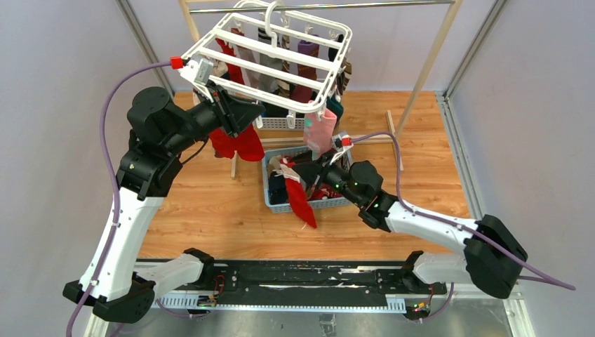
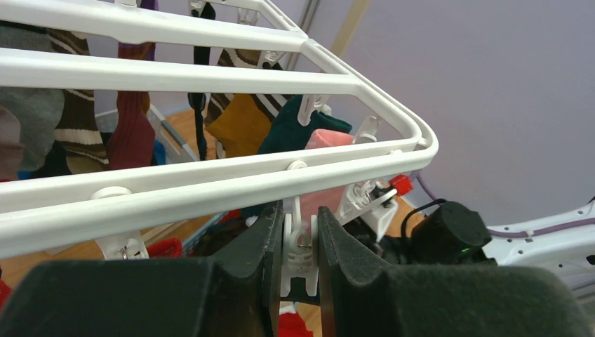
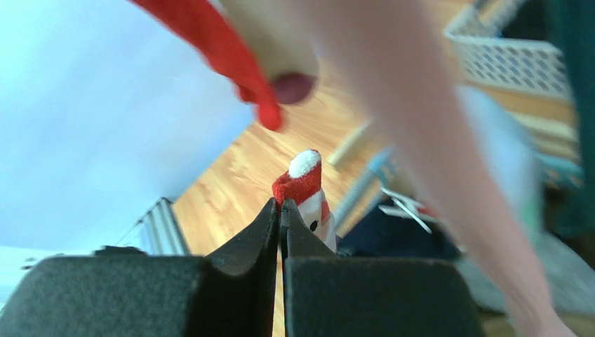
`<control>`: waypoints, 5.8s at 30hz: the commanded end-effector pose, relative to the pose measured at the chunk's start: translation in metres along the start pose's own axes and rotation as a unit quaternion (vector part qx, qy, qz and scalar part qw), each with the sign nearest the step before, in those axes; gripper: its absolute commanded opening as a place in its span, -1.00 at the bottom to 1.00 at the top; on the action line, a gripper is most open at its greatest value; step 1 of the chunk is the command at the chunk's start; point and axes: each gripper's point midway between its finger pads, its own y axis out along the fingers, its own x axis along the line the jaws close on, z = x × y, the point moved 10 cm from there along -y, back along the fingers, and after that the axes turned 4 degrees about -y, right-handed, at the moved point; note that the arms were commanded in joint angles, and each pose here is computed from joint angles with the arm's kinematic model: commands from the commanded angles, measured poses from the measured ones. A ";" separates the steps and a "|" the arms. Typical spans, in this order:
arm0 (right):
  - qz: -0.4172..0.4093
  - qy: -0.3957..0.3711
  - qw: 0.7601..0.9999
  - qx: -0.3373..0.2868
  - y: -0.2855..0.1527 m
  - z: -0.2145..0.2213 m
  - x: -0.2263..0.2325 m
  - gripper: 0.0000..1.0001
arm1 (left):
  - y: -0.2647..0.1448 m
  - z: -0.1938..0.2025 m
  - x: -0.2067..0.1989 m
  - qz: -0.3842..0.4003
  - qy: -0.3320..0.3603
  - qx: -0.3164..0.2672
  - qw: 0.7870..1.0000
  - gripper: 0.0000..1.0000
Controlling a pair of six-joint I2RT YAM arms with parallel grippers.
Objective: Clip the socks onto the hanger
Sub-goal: Pick up the sock from the bin, then clamp the sock onto the hanger.
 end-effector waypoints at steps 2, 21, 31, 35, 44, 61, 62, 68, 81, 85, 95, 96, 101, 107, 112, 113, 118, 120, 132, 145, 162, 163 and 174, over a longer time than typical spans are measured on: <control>-0.116 -0.103 0.986 -0.066 -0.009 -0.059 0.062 -1.00 | -0.004 0.005 -0.004 0.014 -0.016 0.015 1.000 -0.88; -0.156 -0.163 0.958 -0.178 0.002 -0.125 0.109 -1.00 | -0.003 0.007 -0.010 0.043 -0.062 0.022 0.997 -0.91; -0.176 -0.158 0.951 -0.198 0.012 -0.134 0.116 -1.00 | -0.004 0.009 -0.013 0.062 -0.052 0.031 0.996 -0.90; -0.178 -0.145 0.950 -0.210 0.013 -0.137 0.114 -1.00 | -0.006 0.008 -0.014 0.067 -0.047 0.032 0.996 -0.90; -0.177 -0.132 0.950 -0.219 0.018 -0.142 0.109 -1.00 | -0.006 0.007 -0.016 0.079 -0.048 0.038 0.995 -0.91; -0.202 -0.109 0.946 -0.227 0.014 -0.147 0.106 -1.00 | -0.006 0.007 -0.016 0.083 -0.042 0.045 0.995 -0.92; -0.203 -0.109 0.947 -0.223 0.013 -0.146 0.106 -1.00 | -0.006 0.007 -0.016 0.083 -0.042 0.044 0.995 -0.92; -0.214 -0.114 0.951 -0.190 0.012 -0.132 0.101 -1.00 | -0.005 0.006 -0.017 0.085 -0.043 0.044 0.994 -0.92; -0.269 -0.118 0.940 -0.173 0.008 -0.132 0.107 -1.00 | -0.003 0.006 -0.017 0.096 -0.046 0.051 0.993 -0.92; -0.266 -0.100 0.940 -0.189 0.009 -0.137 0.102 -1.00 | -0.003 0.006 -0.018 0.106 -0.047 0.056 0.992 -0.92; -0.280 -0.077 0.935 -0.203 0.014 -0.142 0.097 -1.00 | -0.004 0.006 -0.022 0.131 -0.050 0.066 0.988 -0.92; -0.280 -0.075 0.936 -0.202 0.014 -0.141 0.096 -1.00 | -0.004 0.005 -0.023 0.132 -0.049 0.065 0.988 -0.92; -0.281 -0.071 0.936 -0.200 0.015 -0.140 0.095 -1.00 | -0.005 0.005 -0.024 0.137 -0.050 0.066 0.987 -0.92; -0.282 -0.068 0.938 -0.190 0.017 -0.135 0.093 -1.00 | -0.006 0.003 -0.026 0.139 -0.052 0.057 0.987 -0.92; -0.282 -0.064 0.938 -0.192 0.016 -0.132 0.091 -1.00 | -0.006 0.001 -0.027 0.142 -0.053 0.053 0.987 -0.92; -0.280 -0.064 0.938 -0.196 0.016 -0.133 0.091 -1.00 | -0.006 0.001 -0.027 0.142 -0.052 0.053 0.987 -0.92; -0.284 -0.058 0.933 -0.212 0.012 -0.137 0.093 -1.00 | -0.010 0.005 -0.026 0.138 -0.037 0.055 0.988 -0.92; -0.287 -0.055 0.931 -0.217 0.010 -0.139 0.094 -1.00 | -0.011 0.005 -0.026 0.137 -0.032 0.054 0.989 -0.92; -0.295 -0.044 0.923 -0.243 0.008 -0.149 0.097 -1.00 | -0.008 0.009 -0.021 0.127 -0.027 0.058 0.990 -0.92; -0.274 -0.046 0.926 -0.255 0.007 -0.149 0.094 -1.00 | -0.007 0.012 -0.017 0.118 -0.017 0.061 0.991 -0.92; -0.263 -0.044 0.933 -0.243 0.011 -0.142 0.090 -1.00 | -0.010 0.012 -0.017 0.106 -0.014 0.057 0.993 0.33; -0.262 -0.045 0.933 -0.241 0.011 -0.142 0.090 -1.00 | -0.012 0.012 -0.018 0.106 -0.013 0.056 0.993 0.35; -0.208 -0.053 0.952 -0.218 0.006 -0.135 0.080 -0.12 | -0.015 0.014 -0.018 0.100 -0.010 0.055 0.993 0.39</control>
